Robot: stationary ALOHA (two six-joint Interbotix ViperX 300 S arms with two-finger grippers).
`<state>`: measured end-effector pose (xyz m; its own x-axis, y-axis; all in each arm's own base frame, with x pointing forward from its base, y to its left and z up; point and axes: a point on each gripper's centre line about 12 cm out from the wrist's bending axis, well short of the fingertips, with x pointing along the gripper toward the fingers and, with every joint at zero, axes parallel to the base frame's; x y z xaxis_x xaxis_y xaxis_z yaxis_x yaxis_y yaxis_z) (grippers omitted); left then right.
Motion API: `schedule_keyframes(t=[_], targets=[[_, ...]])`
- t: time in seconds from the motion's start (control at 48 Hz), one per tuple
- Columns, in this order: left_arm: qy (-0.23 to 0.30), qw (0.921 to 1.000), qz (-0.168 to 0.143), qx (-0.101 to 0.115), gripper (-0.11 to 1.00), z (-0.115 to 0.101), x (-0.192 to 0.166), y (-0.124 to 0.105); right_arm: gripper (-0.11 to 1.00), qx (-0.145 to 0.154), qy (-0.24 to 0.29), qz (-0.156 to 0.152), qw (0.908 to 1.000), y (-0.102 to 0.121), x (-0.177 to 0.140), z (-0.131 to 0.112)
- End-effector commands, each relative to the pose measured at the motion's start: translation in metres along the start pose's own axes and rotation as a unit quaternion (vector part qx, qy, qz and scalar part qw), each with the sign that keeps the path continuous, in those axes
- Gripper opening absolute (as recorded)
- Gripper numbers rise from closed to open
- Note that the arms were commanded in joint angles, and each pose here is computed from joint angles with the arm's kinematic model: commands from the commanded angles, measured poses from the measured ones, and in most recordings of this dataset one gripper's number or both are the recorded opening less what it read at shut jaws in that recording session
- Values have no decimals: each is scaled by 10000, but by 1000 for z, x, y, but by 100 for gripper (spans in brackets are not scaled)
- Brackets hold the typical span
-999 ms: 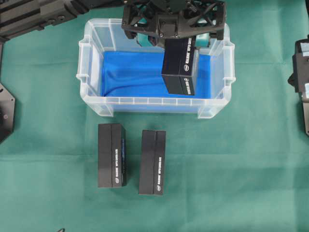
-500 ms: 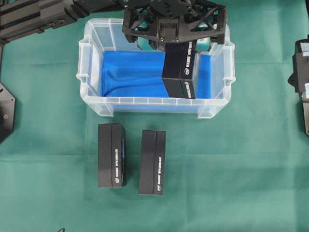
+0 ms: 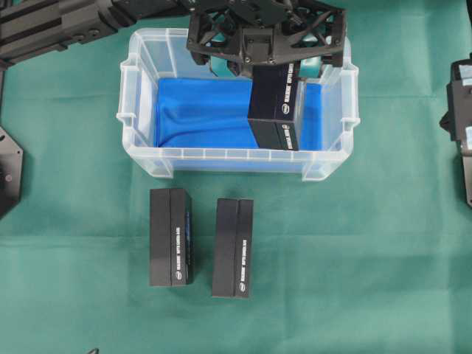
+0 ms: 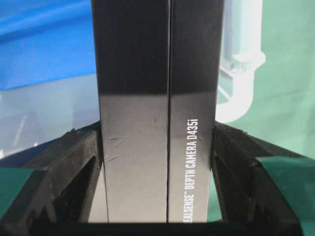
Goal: Take the box out of the case with the left arm.
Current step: 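Carry the box out over the case front wall toward the table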
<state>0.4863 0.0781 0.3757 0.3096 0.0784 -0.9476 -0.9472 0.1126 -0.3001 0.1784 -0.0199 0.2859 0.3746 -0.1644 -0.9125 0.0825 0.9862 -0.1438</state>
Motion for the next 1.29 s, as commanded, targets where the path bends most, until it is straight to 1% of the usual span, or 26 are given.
schedule_keyframes(t=[0.0,0.458,0.583,0.77,0.833,0.999,1.145,1.27], targets=[[-151,9991,-404,-17,61,1,-38,3,3,23,-75,-8,10000,-1,-4,3],[-156,9991,-403,-10,61,0,-38,3,3,21,-76,-15,10000,-1,-4,3],[-135,9990,-419,1,61,-5,-38,1,3,-4,-68,-16,10000,-1,-3,3],[-72,9989,-456,-81,61,-22,-39,-3,3,-52,-70,-45,10000,-2,-3,3],[-32,9989,-452,-102,61,-31,-38,-5,3,-91,-73,-88,9999,-3,-3,3],[82,9989,-454,-120,61,-64,-39,-10,3,-174,-83,-132,9997,-4,-4,3],[227,9989,-417,-27,61,-104,-38,-13,3,-206,-75,-132,9997,-4,-3,3],[329,9986,-401,-41,61,-130,-39,-13,3,-214,-75,-132,9997,-4,-3,3]])
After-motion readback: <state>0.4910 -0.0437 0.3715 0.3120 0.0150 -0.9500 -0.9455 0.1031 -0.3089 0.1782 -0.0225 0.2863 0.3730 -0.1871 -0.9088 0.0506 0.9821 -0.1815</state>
